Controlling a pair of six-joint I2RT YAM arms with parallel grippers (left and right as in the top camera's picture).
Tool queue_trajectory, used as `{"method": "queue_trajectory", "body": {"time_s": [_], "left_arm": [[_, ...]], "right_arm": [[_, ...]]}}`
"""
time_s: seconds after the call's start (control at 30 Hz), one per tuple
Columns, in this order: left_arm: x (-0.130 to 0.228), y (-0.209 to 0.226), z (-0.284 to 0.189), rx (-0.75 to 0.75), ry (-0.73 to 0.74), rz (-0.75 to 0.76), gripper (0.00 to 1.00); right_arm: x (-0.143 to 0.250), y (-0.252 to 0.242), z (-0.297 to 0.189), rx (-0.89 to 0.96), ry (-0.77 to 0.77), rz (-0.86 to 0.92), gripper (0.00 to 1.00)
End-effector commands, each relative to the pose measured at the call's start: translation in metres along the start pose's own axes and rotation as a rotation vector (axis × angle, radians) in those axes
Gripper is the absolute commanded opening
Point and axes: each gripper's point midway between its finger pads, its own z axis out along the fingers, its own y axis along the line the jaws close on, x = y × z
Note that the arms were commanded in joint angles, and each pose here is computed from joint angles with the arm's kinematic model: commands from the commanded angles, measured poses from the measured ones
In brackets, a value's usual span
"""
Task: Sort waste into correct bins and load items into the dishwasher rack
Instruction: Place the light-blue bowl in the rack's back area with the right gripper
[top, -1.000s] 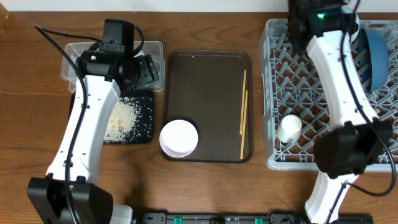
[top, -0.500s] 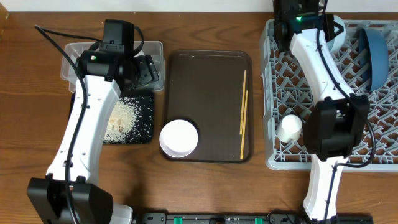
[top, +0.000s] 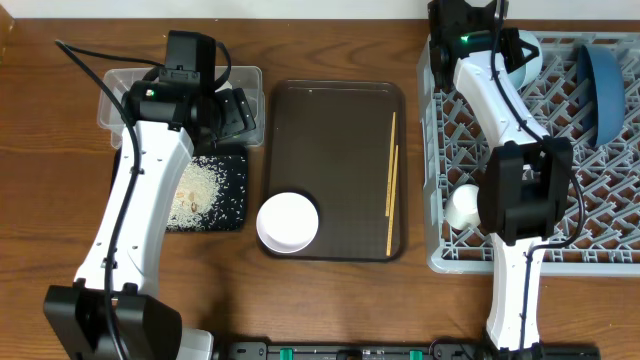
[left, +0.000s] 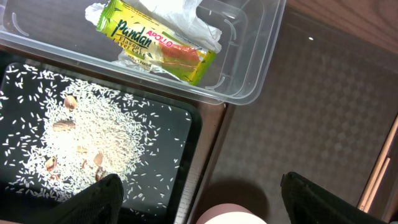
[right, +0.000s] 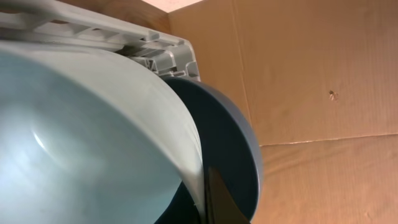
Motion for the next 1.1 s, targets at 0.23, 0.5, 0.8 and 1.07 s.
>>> {"method": "queue_trajectory", "body": {"time_s": [0.23, 0.5, 0.8, 1.07], "left_arm": [[-0.006, 0.001, -0.009, 0.001, -0.028, -0.003, 0.84], [-0.006, 0.001, -0.009, 0.001, -0.028, -0.003, 0.84], [-0.006, 0.001, -0.009, 0.001, -0.028, -0.003, 0.84], [-0.006, 0.001, -0.009, 0.001, -0.028, -0.003, 0.84]], "right_arm": [[0.0, 0.038, -0.031, -0.072, -0.046, -0.139, 0.04], [-0.001, 0.047, -0.055, -0.087, -0.083, -0.191, 0.46], [-0.007, 0.052, -0.074, -0.111, -0.122, -0.185, 0.99], [-0.024, 0.065, -0.113, -0.413, -0.213, -0.111, 0.99]]}}
